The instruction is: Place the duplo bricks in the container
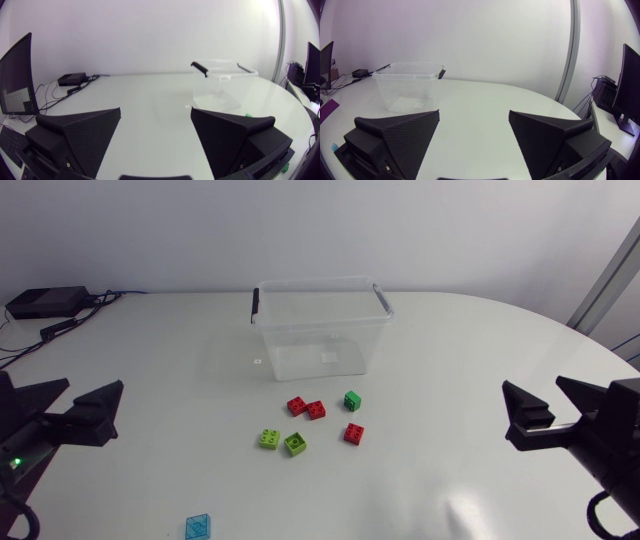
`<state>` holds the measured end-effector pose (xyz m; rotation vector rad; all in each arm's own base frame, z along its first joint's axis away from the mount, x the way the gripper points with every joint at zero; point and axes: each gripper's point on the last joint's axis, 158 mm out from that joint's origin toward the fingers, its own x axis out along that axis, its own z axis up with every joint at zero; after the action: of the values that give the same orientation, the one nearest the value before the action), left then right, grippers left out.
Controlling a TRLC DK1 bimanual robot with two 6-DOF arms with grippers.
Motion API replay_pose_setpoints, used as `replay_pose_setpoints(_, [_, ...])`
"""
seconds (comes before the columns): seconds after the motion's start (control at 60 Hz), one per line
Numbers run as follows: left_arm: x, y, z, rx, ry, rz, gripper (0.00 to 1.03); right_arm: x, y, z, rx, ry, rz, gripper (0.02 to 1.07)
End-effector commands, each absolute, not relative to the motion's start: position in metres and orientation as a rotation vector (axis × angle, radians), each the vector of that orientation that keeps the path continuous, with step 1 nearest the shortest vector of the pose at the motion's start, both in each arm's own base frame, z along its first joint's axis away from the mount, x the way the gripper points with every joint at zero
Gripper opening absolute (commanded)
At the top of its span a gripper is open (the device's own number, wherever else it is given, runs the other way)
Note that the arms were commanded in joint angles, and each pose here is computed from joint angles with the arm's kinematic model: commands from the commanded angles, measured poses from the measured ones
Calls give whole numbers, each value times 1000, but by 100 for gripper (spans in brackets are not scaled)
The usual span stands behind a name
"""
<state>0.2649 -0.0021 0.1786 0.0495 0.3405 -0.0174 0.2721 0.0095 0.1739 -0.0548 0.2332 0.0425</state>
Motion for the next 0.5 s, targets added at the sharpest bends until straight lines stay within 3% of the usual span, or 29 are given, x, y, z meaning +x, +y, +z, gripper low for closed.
replay_pose_setpoints(0.0, [274,-7,177,102,461,-47,96,275,19,175,-45,280,76,102])
replay_pose_setpoints(0.117, [277,-12,151,214,692,-114,96,276,30,169,-54,365,117,102])
replay_pose_setpoints(0.483, [262,-62,90,385,1046,-416,96,273,58,122,-109,777,214,102])
